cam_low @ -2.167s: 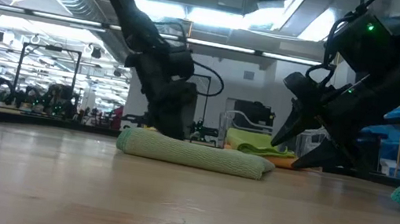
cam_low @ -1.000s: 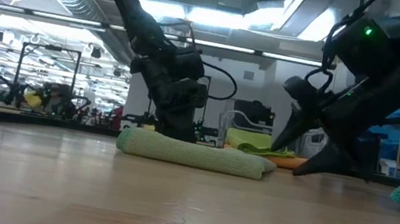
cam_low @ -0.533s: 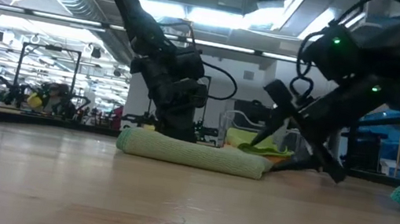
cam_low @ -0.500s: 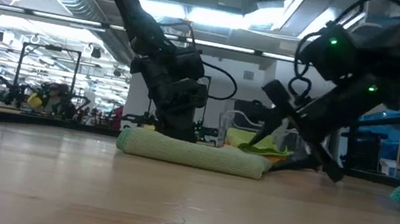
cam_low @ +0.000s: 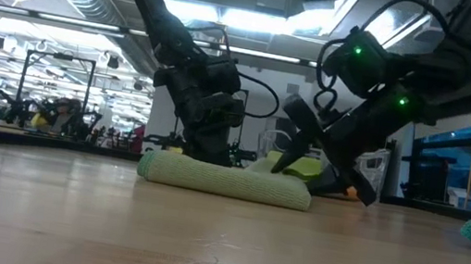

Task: Fold microfiber towels
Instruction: Fold the green microfiber towel

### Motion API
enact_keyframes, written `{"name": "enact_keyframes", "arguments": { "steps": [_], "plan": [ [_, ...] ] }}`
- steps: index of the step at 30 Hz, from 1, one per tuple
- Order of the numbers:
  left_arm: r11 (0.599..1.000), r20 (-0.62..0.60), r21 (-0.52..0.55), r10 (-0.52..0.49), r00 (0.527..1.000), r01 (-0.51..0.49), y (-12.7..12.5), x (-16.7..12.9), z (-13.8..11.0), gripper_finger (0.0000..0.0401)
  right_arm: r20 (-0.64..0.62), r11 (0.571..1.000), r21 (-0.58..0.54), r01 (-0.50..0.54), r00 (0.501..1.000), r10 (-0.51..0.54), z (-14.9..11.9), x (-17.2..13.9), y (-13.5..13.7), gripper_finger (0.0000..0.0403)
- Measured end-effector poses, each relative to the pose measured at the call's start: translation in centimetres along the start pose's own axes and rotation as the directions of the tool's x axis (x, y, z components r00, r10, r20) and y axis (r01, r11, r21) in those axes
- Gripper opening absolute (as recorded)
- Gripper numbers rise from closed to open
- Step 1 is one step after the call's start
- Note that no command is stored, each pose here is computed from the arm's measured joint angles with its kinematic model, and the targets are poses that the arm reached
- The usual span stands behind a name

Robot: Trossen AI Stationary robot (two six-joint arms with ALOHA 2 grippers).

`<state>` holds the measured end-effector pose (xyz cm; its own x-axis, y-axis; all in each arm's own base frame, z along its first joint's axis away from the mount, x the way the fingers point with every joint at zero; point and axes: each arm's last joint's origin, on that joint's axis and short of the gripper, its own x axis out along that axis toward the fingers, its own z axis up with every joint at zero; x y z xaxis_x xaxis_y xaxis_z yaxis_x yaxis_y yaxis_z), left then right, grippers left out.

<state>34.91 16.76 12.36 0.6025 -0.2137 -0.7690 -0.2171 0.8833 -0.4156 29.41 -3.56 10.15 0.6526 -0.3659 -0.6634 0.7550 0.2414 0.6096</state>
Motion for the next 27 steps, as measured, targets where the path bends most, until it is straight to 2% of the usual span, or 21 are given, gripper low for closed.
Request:
{"name": "enact_keyframes", "arguments": {
  "steps": [8, 14, 19, 27],
  "plan": [
    [0.999, 0.001, 0.002, 0.044, 0.999, -0.044, 0.1, 0.0, 0.0, 0.0163, -0.002, 0.992, -0.126, 0.003, 1.0, -0.003, -0.2, 0.0, 0.1, 0.0139],
    [0.999, 0.001, 0.002, 0.052, 0.999, -0.052, 0.1, 0.0, 0.0, 0.0163, -0.003, 0.991, -0.131, -0.001, 1.0, 0.001, -0.2, 0.0, 0.1, 0.0088],
    [0.999, 0.0, 0.001, 0.053, 0.999, -0.053, 0.1, 0.0, 0.0, 0.0163, -0.004, 0.989, -0.151, -0.006, 1.0, 0.006, -0.2, 0.0, 0.1, 0.0097],
    [0.998, -0.001, 0.0, 0.057, 0.998, -0.057, 0.2, 0.0, 0.0, 0.0163, -0.022, 0.992, -0.123, -0.012, 1.0, 0.01, 0.9, 0.3, -0.2, 0.0161]
  ]
}}
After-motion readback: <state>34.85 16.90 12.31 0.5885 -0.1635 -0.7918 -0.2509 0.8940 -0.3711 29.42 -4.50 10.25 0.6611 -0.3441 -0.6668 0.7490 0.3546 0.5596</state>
